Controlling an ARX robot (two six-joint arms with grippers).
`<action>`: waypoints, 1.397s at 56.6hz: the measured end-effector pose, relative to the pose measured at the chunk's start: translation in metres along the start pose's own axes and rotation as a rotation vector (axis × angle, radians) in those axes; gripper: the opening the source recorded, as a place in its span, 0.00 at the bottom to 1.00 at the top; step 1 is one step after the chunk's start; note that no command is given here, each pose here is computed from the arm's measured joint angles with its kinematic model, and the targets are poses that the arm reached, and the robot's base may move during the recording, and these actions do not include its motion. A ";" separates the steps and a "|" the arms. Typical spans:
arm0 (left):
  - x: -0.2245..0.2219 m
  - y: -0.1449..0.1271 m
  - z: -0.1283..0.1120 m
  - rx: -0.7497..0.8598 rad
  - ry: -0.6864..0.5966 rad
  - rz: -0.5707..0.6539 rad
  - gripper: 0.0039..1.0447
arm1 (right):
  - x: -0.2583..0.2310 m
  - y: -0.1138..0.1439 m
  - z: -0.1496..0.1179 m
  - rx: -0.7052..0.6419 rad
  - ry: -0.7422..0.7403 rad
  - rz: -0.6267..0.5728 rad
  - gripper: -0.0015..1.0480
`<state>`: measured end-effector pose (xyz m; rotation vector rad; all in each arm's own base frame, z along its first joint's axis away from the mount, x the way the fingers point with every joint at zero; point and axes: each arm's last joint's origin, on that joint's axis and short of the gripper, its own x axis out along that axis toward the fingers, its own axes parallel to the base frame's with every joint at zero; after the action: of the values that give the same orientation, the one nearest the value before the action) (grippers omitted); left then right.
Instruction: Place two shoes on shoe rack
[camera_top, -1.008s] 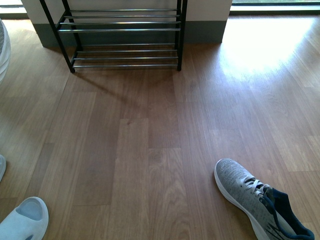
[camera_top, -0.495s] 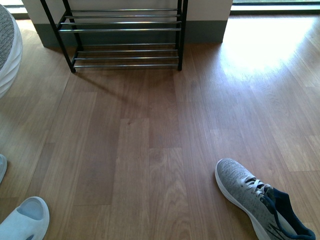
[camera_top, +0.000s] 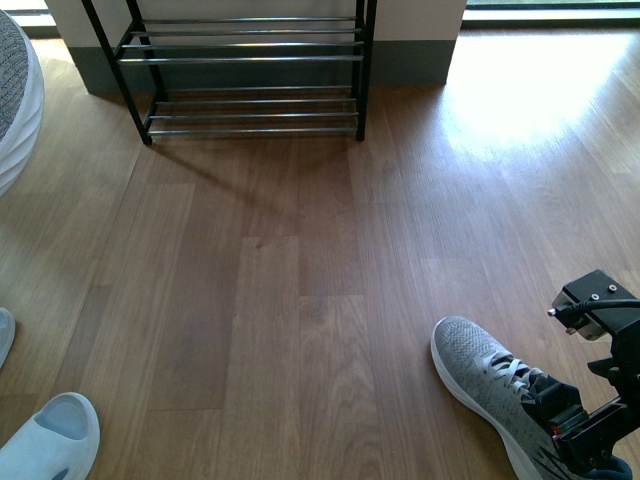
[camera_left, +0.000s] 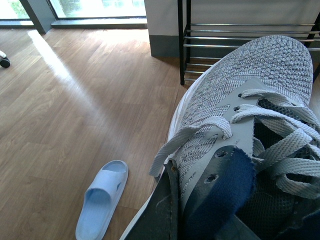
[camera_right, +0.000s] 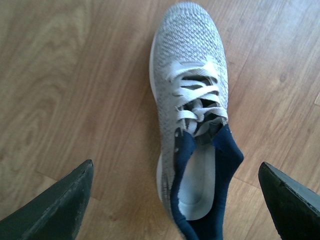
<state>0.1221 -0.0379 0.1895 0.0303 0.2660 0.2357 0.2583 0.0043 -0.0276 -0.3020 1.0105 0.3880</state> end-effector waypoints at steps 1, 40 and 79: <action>0.000 0.000 0.000 0.000 0.000 0.000 0.01 | 0.004 -0.002 -0.001 0.000 0.007 -0.002 0.91; 0.000 0.000 0.000 0.000 0.000 0.000 0.01 | 0.067 -0.084 -0.036 0.043 0.147 -0.119 0.91; 0.000 0.000 0.000 0.000 0.000 0.000 0.01 | 0.103 -0.064 -0.027 0.089 0.143 -0.095 0.03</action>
<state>0.1221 -0.0379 0.1895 0.0303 0.2659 0.2361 0.3148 -0.0463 -0.1259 -0.2992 1.1453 0.2371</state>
